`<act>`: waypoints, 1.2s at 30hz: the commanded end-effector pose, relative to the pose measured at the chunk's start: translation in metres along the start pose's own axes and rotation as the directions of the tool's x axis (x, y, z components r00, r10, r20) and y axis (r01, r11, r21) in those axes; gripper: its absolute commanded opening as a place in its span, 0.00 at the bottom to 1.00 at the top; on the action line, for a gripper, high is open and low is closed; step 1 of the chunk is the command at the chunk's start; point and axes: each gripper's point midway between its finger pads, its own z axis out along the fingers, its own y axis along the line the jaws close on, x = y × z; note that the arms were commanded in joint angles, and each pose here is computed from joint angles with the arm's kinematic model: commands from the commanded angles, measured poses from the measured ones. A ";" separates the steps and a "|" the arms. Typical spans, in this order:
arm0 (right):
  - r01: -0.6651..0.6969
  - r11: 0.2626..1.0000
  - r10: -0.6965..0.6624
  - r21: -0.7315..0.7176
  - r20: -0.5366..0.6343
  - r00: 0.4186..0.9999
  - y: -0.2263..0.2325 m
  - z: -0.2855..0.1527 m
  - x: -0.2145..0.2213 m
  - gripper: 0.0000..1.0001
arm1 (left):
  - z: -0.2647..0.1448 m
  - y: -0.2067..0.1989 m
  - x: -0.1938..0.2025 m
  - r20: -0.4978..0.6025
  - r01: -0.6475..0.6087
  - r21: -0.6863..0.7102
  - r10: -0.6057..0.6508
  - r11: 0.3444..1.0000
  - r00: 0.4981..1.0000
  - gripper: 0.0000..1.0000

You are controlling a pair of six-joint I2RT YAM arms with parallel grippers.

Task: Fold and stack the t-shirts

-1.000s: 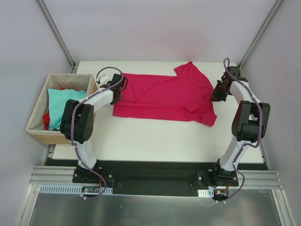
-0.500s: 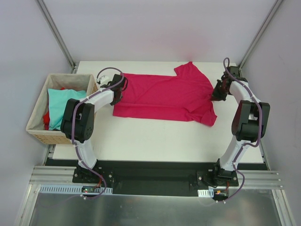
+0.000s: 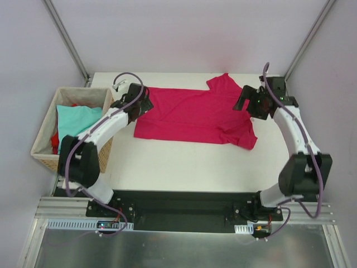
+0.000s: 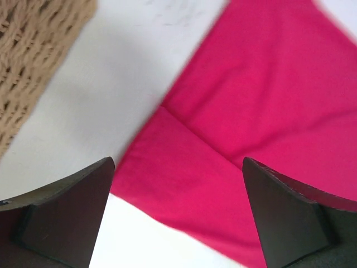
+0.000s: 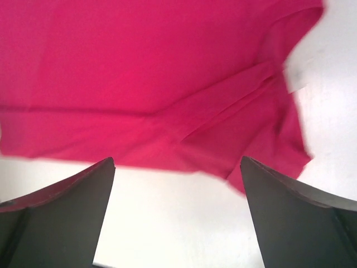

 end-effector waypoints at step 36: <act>0.071 0.975 -0.041 0.211 -0.140 0.989 0.042 0.009 0.153 1.00 | -0.056 0.039 0.064 -0.141 0.044 0.124 -0.027 0.991 0.990 0.99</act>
